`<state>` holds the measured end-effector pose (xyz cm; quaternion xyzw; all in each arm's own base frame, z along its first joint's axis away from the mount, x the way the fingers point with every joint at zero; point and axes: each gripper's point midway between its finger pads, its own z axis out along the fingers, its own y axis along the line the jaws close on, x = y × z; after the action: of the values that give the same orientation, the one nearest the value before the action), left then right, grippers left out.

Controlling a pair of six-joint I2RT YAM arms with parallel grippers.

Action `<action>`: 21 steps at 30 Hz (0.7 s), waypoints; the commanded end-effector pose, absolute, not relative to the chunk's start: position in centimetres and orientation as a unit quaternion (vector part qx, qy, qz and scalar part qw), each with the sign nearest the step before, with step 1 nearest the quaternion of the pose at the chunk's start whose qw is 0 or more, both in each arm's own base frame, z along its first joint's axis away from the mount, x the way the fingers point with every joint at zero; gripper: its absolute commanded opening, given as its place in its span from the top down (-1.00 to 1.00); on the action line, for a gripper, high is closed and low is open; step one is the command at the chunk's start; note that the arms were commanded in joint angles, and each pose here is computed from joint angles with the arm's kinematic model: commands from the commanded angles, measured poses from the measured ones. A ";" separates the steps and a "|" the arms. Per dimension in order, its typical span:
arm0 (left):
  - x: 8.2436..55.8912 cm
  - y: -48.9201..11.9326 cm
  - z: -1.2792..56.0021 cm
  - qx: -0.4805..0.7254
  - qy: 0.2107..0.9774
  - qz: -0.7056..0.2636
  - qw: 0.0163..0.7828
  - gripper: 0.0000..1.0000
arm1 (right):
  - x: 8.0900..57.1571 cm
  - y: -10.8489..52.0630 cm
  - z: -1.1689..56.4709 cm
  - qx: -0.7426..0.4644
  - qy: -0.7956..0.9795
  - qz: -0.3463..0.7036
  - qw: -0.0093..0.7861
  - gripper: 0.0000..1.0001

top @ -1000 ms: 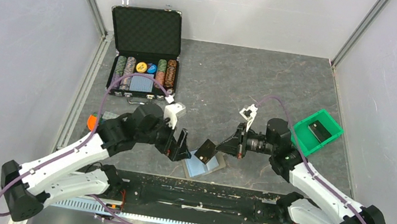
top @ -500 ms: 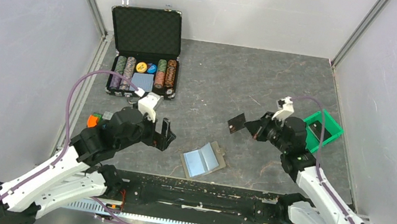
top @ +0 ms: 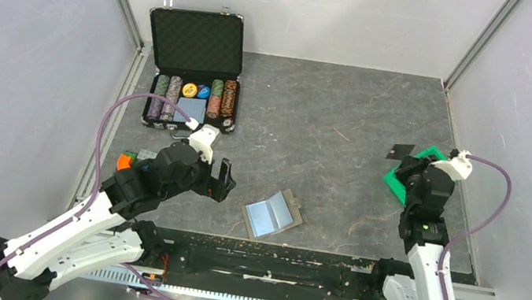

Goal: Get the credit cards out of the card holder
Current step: Place the credit card in the storage box.

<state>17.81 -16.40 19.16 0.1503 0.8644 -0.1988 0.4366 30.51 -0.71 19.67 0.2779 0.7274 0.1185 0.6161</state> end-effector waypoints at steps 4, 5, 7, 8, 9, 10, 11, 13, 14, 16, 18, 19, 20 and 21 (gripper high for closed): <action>17.7 -16.2 19.4 0.174 0.858 -0.192 0.443 -1.00 | 28.9 -9.4 21.1 0.390 0.672 -0.007 0.629 1.00; 17.7 -16.2 19.3 0.175 0.858 -0.192 0.443 -1.00 | 28.8 -10.1 21.0 0.399 0.668 -0.010 0.628 1.00; 17.7 -16.3 19.3 0.176 0.859 -0.193 0.441 -1.00 | 28.8 -11.0 20.5 0.414 0.662 -0.011 0.625 1.00; 17.7 -16.3 19.3 0.176 0.859 -0.192 0.440 -1.00 | 28.9 -11.3 19.9 0.419 0.663 -0.009 0.620 1.00; 17.7 -16.3 19.2 0.176 0.860 -0.191 0.440 -1.00 | 28.8 -11.8 19.3 0.428 0.664 -0.008 0.613 1.00; 17.7 -16.3 19.2 0.176 0.860 -0.191 0.439 -1.00 | 29.1 -12.1 18.9 0.432 0.662 0.000 0.613 1.00; 17.7 -16.3 19.2 0.176 0.860 -0.192 0.439 -1.00 | 29.3 -12.4 18.4 0.437 0.661 0.007 0.610 1.00; 17.7 -16.3 19.1 0.175 0.860 -0.191 0.439 -1.00 | 29.5 -12.8 17.6 0.442 0.656 0.021 0.611 1.00; 17.7 -16.2 19.2 0.174 0.860 -0.190 0.440 -1.00 | 29.5 -13.0 17.2 0.446 0.654 0.026 0.611 1.00; 17.7 -16.2 19.2 0.174 0.859 -0.190 0.442 -1.00 | 29.7 -13.4 16.4 0.453 0.649 0.036 0.610 1.00; 17.7 -16.1 19.3 0.172 0.859 -0.190 0.443 -1.00 | 29.9 -13.5 15.5 0.460 0.642 0.049 0.612 1.00; 17.7 -16.1 19.3 0.172 0.859 -0.190 0.443 -1.00 | 30.0 -13.5 15.1 0.464 0.638 0.057 0.612 1.00; 17.7 -16.1 19.3 0.173 0.859 -0.190 0.443 -1.00 | 30.1 -13.4 14.6 0.467 0.636 0.066 0.610 1.00; 17.7 -16.2 19.2 0.173 0.859 -0.190 0.442 -1.00 | 30.2 -13.3 14.4 0.469 0.633 0.074 0.611 1.00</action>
<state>17.61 -16.21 18.90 0.1517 0.8673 -0.1958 0.4318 28.77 -13.72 13.21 0.4742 0.6667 0.0199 0.5747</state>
